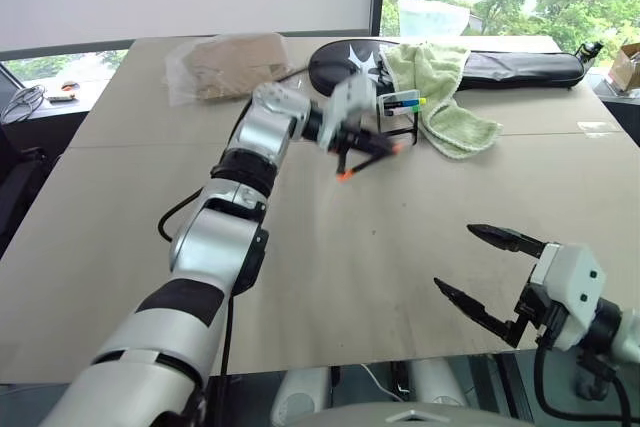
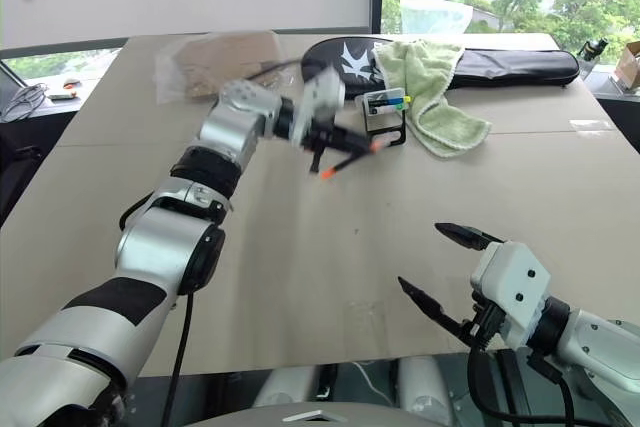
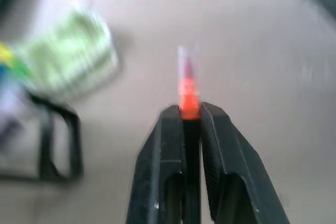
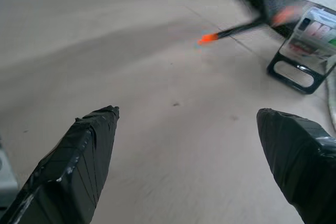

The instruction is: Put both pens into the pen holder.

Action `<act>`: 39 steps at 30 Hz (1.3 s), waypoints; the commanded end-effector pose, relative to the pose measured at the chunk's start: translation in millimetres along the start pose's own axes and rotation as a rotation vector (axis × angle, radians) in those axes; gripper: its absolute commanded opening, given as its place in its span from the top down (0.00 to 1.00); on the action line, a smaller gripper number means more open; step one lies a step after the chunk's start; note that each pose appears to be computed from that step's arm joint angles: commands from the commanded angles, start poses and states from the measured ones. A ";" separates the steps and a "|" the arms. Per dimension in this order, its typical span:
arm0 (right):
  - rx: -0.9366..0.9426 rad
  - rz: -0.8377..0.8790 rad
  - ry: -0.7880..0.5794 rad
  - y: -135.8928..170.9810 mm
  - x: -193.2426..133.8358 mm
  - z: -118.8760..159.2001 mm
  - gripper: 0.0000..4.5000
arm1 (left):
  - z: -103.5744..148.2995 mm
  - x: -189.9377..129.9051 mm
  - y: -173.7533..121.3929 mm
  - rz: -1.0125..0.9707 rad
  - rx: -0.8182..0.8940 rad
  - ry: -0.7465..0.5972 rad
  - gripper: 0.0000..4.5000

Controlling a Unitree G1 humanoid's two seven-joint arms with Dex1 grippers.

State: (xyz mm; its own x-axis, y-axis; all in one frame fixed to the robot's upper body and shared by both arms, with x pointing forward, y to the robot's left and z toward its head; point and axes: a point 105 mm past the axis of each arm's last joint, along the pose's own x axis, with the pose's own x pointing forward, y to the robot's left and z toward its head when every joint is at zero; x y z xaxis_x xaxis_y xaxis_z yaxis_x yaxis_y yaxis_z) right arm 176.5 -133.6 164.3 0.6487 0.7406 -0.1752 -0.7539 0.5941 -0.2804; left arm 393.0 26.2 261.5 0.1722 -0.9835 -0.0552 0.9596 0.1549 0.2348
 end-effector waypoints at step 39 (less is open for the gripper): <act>-0.022 -0.046 -0.086 -9.5 4.8 30.0 0.00 | -4.7 50.5 -6.6 0.365 1.029 -0.046 0.96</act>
State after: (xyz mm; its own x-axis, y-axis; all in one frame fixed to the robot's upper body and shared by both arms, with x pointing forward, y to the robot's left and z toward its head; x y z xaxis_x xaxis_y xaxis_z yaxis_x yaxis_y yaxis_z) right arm 189.2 -133.3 185.4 0.6873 0.7167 -0.1182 -0.7152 0.6392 -0.2828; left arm 395.8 -18.9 233.8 0.3827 -0.9075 0.1732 0.2469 0.2811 0.9274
